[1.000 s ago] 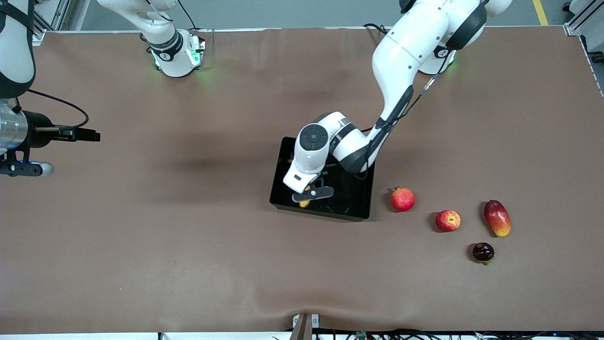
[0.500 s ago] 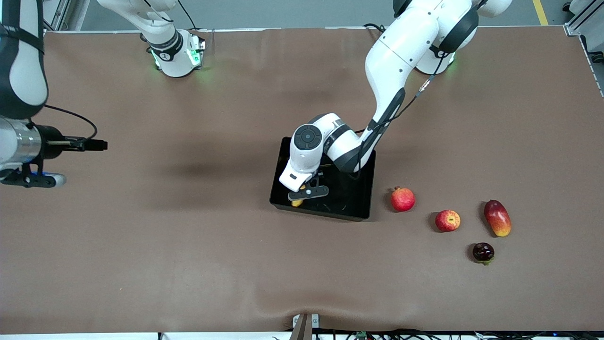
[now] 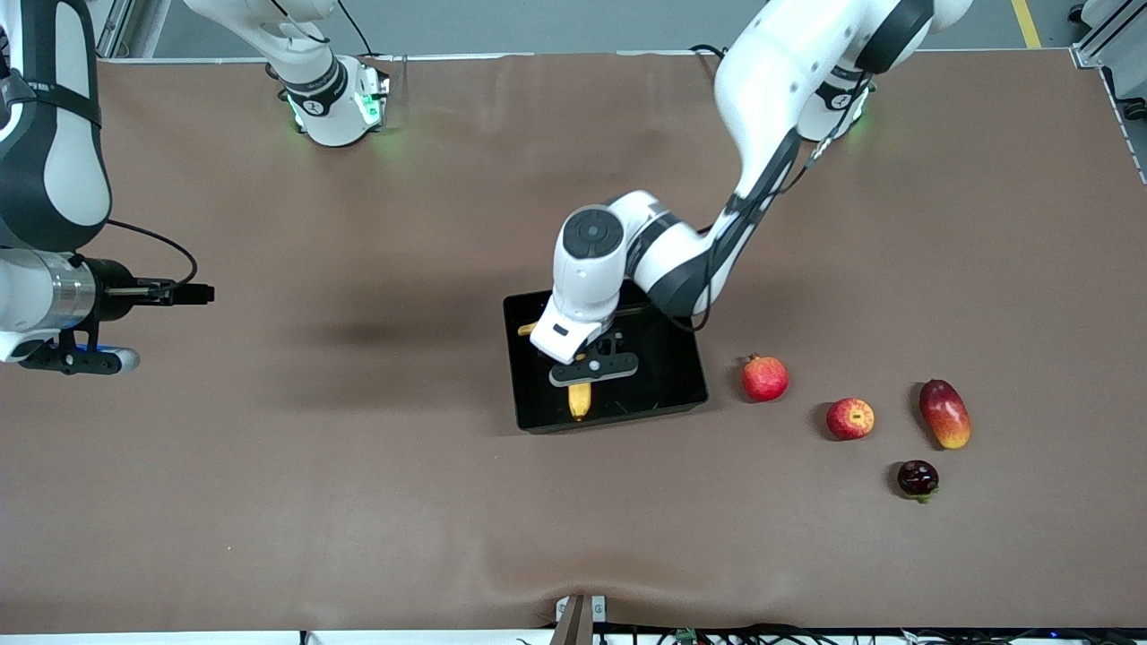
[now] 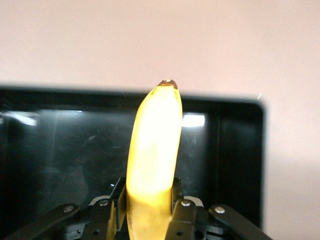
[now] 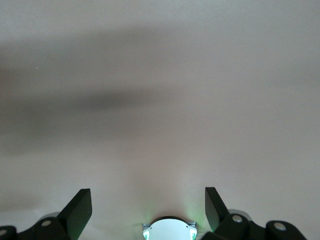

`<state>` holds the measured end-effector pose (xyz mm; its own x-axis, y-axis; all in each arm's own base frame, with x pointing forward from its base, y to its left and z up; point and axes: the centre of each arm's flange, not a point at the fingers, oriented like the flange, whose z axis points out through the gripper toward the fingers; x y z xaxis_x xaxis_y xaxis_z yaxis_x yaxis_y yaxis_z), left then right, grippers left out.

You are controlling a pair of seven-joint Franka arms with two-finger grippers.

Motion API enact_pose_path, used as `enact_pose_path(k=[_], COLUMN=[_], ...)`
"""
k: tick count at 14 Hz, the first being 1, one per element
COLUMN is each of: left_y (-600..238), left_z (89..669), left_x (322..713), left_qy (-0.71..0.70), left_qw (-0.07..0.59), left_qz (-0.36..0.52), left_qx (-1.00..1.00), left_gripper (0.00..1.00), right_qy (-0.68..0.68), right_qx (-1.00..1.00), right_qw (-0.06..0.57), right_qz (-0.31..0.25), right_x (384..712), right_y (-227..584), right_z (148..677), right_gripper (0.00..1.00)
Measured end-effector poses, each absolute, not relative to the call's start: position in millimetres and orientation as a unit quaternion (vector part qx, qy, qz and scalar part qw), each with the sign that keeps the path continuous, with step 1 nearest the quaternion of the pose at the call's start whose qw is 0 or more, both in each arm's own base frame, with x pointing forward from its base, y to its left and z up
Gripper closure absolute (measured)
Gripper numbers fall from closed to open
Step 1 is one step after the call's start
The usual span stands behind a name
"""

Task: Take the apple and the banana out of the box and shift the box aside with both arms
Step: 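Place the banana beside the apples while the right gripper reaches the tray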

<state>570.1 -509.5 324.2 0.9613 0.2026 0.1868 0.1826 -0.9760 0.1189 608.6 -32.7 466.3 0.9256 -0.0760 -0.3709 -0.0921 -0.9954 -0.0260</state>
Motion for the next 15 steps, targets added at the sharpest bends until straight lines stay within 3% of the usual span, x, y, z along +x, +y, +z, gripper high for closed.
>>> enact_pose_path(k=[3, 6, 11, 15], left_y=[-451.3, -372.7, -219.1, -118.7], left_z=[407.3, 448.6, 437.5, 391.7], left_x=[593.3, 611.3, 623.7, 610.3], left_qy=[0.096, 0.100, 0.120, 0.170], left_qw=[0.019, -0.026, -0.070, -0.074], left_qz=[0.103, 0.079, 0.030, 0.001], left_qx=[0.990, 0.992, 0.990, 0.983], left_gripper=[0.62, 0.62, 0.62, 0.62], right_qy=[0.030, -0.006, -0.042, -0.081], right_qx=[-0.980, -0.978, -0.977, -0.977], right_qw=[0.021, 0.013, 0.029, 0.029], right_qz=[0.198, 0.208, 0.206, 0.194], right_x=[611.8, 615.0, 613.1, 625.4], right_y=[-16.7, 31.8, 100.1, 164.7], right_z=[454.1, 439.0, 433.1, 373.9], right_gripper=[0.00, 0.00, 0.00, 0.00])
